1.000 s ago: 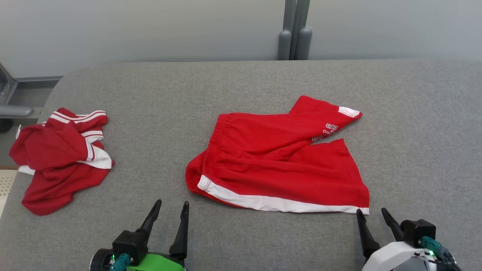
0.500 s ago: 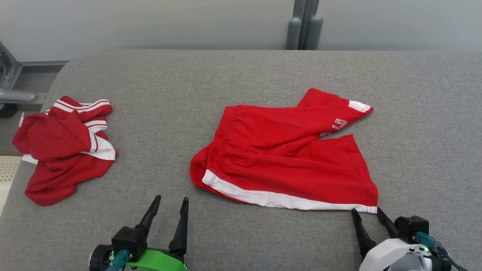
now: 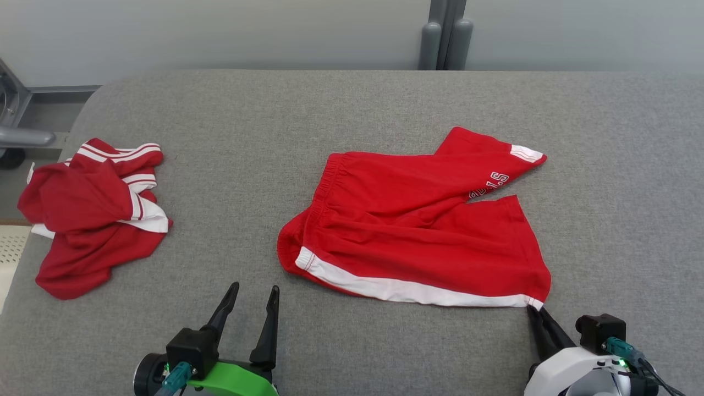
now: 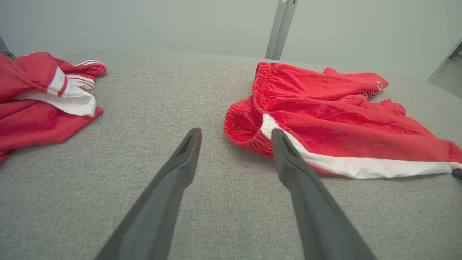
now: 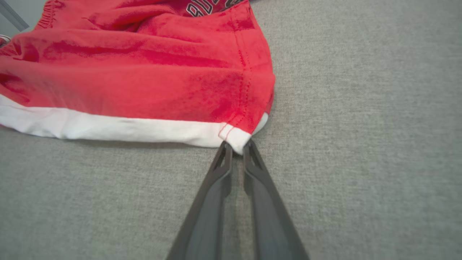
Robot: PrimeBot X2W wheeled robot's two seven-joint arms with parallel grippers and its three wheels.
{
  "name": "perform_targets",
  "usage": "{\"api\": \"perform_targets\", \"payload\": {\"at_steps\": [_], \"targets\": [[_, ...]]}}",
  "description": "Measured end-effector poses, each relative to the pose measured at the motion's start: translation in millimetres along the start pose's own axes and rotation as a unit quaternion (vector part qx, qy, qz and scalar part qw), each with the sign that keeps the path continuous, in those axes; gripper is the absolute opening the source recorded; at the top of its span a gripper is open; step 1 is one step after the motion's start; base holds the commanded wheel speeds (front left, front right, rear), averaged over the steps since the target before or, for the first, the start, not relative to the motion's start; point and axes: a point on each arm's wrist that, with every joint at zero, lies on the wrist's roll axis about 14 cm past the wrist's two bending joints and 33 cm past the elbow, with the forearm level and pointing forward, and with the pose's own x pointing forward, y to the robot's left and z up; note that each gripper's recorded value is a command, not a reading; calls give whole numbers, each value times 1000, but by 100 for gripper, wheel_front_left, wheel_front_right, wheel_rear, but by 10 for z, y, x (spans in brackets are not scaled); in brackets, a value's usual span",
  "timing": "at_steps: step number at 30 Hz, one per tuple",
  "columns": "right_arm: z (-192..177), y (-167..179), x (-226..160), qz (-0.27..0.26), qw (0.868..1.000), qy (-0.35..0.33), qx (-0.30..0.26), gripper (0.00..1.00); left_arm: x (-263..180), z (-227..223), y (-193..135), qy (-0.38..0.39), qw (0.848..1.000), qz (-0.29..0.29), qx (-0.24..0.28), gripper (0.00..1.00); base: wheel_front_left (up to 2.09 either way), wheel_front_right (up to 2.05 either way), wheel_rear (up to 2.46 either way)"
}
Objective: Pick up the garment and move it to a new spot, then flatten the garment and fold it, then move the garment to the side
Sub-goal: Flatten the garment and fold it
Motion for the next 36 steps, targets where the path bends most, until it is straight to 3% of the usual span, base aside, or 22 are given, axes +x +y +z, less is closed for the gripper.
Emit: {"api": "perform_targets", "payload": {"at_steps": [1, 2, 9, 20, 36], "targets": [[2, 1, 9, 0, 1000, 0, 0, 2, 1, 3, 1, 0, 1000, 0, 0, 100, 0, 0, 0], [9, 5, 21, 1, 1000, 0, 1, 0, 0, 2, 4, 0, 1000, 1, 0, 100, 0, 0, 0], [27, 10, 29, 3, 1000, -2, -1, 0, 0, -22, -27, 4, 1000, -4, -1, 100, 0, 0, 0], [-49, -229, -154, -17, 1000, 9, -20, 0, 180, -150, -391, 29, 997, -64, -24, 100, 0, 0, 0], [-92, -267, -253, -24, 999, 12, -18, 0, 391, -317, -417, 66, 994, -83, -24, 100, 0, 0, 0]]}}
